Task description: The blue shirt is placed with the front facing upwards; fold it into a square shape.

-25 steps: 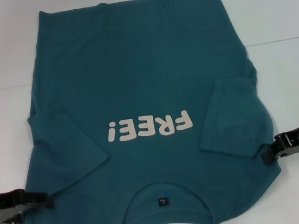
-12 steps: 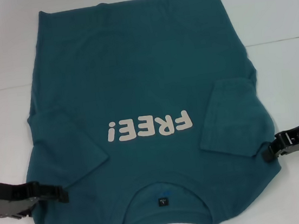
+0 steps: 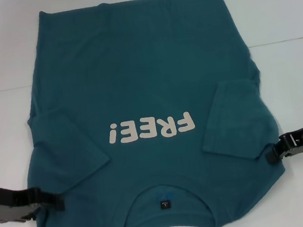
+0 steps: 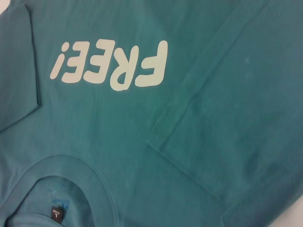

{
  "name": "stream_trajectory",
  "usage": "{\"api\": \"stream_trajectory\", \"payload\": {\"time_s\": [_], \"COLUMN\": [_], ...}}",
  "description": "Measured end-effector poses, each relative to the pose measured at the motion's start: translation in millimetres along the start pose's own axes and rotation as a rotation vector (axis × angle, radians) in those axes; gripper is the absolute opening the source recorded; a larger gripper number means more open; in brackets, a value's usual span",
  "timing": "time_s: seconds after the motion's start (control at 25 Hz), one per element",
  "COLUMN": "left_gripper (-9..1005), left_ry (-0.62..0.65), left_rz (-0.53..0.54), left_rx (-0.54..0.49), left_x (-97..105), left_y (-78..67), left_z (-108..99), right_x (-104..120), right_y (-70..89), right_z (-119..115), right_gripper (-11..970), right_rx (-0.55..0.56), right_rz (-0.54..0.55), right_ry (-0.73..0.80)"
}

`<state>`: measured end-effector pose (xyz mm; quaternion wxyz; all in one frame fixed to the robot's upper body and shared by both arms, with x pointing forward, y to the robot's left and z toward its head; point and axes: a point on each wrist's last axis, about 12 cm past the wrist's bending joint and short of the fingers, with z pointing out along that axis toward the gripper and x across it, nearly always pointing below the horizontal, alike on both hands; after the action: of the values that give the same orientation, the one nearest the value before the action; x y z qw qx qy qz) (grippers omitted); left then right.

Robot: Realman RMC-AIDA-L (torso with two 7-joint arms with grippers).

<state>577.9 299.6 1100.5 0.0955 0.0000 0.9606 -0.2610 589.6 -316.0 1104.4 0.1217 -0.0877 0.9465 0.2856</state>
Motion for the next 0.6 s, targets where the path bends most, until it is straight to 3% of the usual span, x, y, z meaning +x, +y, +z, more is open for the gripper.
{"api": "stream_trajectory", "payload": {"time_s": [0.04, 0.12, 0.32, 0.6], "left_gripper": [861, 641, 385, 248], "left_ry": [0.003, 0.005, 0.002, 0.002], "left_rz": [0.005, 0.01, 0.012, 0.017], "left_rx": [-0.007, -0.016, -0.019, -0.031], "left_x": [0.1, -0.1, -0.6, -1.1], "left_y": [-0.6, -1.1, -1.2, -0.5], "left_z": [1.2, 2.5, 2.3, 2.0], "right_x": [0.1, 0.4, 2.2, 3.6], "right_y": [0.0, 0.0, -0.8, -0.9], "right_z": [0.1, 0.3, 0.4, 1.3], "right_gripper": [77, 78, 79, 81], "right_rx": [-0.001, -0.003, -0.007, -0.011], "right_rz": [0.0, 0.001, 0.008, 0.01], "right_ry": [0.0, 0.0, 0.001, 0.003]}}
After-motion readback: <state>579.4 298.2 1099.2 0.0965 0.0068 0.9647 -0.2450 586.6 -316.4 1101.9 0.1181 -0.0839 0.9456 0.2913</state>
